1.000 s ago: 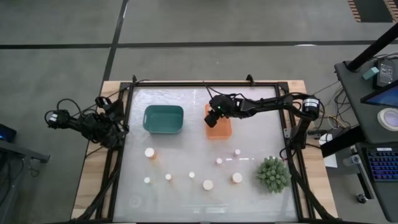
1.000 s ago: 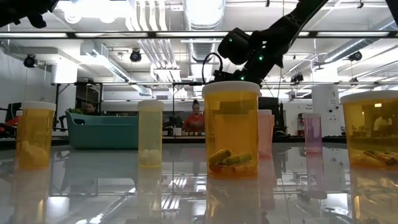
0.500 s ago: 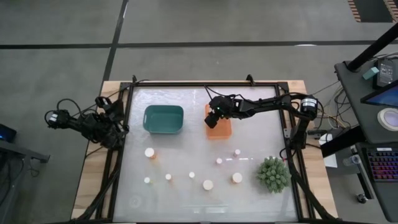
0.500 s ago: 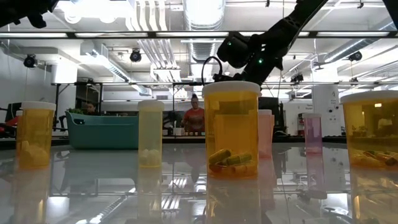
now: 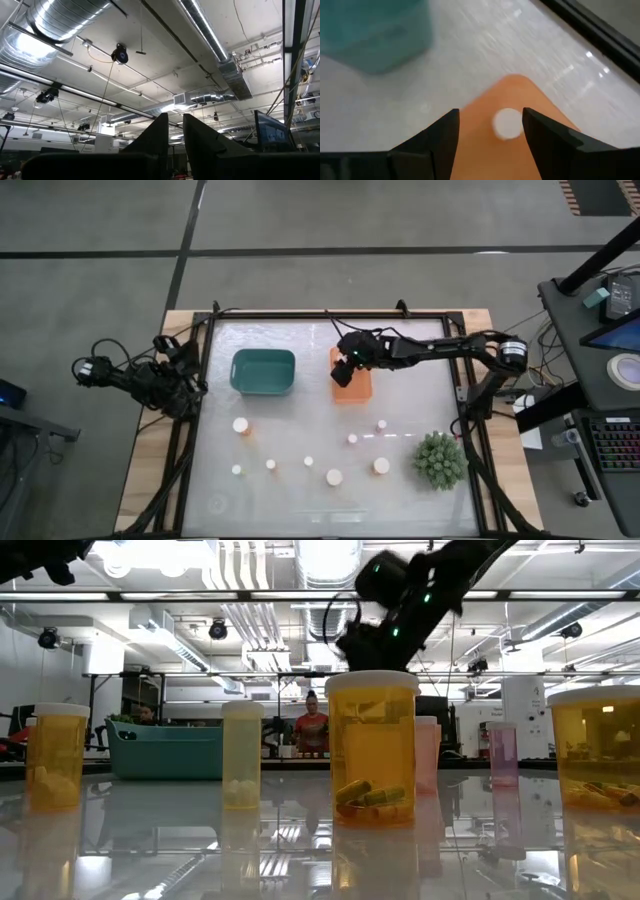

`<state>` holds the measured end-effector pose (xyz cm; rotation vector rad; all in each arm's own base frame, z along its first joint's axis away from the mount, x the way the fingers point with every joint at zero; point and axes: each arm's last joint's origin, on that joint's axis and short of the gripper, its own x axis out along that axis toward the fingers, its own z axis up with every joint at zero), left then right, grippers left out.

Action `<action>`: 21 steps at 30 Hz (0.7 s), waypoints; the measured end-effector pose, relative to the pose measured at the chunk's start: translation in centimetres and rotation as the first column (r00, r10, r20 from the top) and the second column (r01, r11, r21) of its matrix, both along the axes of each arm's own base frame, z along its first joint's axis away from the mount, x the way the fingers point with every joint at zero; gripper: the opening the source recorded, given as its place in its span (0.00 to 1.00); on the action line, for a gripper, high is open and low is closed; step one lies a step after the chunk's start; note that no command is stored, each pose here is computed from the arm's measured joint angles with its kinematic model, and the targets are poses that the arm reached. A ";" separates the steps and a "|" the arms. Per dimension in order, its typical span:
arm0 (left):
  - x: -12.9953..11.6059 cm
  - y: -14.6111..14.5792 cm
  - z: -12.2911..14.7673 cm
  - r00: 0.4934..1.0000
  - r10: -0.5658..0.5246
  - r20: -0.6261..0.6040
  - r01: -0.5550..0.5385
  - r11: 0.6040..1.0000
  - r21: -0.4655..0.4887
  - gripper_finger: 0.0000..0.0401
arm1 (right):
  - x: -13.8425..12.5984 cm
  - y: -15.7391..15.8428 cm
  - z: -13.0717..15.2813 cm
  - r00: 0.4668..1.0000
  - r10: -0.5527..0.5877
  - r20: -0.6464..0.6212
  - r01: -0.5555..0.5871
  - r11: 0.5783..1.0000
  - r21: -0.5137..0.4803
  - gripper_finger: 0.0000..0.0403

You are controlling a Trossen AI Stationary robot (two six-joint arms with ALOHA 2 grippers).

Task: Pick and place medicine bottles into bin by pill shape (circle, oval)
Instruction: Put the top left large orange pill bottle into the green bin

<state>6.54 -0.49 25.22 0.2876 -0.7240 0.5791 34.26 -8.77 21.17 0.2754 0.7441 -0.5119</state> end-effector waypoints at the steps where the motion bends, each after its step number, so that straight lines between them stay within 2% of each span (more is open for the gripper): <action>1: 0.0 0.0 0.0 1.000 0.000 0.000 0.000 1.000 0.000 0.11 | -0.2 0.6 0.4 1.000 0.006 0.011 -0.006 1.000 -0.013 0.52; 7: 0.2 -0.1 -0.2 1.000 -0.004 -0.024 0.005 1.000 0.005 0.11 | -1.7 5.1 2.7 0.995 0.088 0.048 -0.081 0.990 -0.116 0.51; 11: 0.4 -0.1 -0.3 0.999 -0.012 -0.043 0.012 1.000 0.006 0.11 | -3.4 8.0 3.9 0.979 0.187 0.081 -0.173 0.974 -0.148 0.49; 16: 0.8 -0.3 -0.6 0.994 -0.102 -0.033 0.100 0.993 -0.065 0.11 | -5.9 10.9 4.6 0.945 0.295 0.140 -0.270 0.947 -0.174 0.49; 21: 1.5 -0.6 -0.9 0.971 -0.240 0.004 0.237 0.958 -0.160 0.11 | -8.0 12.6 4.5 0.894 0.410 0.184 -0.361 0.899 -0.250 0.49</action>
